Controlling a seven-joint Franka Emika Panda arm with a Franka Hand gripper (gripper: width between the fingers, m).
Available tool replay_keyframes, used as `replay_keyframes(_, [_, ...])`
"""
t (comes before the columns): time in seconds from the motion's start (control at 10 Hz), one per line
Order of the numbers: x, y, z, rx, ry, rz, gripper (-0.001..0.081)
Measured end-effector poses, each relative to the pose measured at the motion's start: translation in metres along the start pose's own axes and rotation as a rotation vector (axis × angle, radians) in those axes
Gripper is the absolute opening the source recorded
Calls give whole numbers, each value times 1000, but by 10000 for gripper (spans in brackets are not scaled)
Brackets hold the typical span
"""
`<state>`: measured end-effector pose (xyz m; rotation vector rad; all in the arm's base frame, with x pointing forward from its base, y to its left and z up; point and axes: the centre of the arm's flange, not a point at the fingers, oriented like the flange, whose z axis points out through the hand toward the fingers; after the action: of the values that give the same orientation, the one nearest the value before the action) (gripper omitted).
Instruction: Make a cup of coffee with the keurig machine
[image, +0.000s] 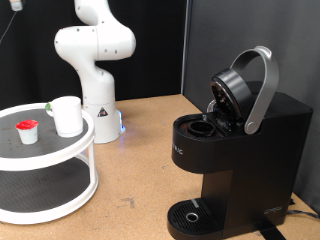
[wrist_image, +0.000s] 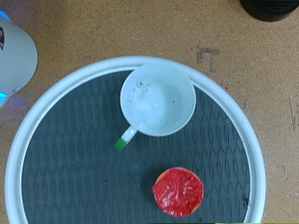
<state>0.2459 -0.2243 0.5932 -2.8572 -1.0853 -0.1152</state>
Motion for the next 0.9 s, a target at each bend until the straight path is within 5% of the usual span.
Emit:
replay_keyframes(0.4, [0, 5, 7, 20, -7, -3, 800])
replay_keyframes(0.9, [25, 22, 77, 9, -26, -7, 800])
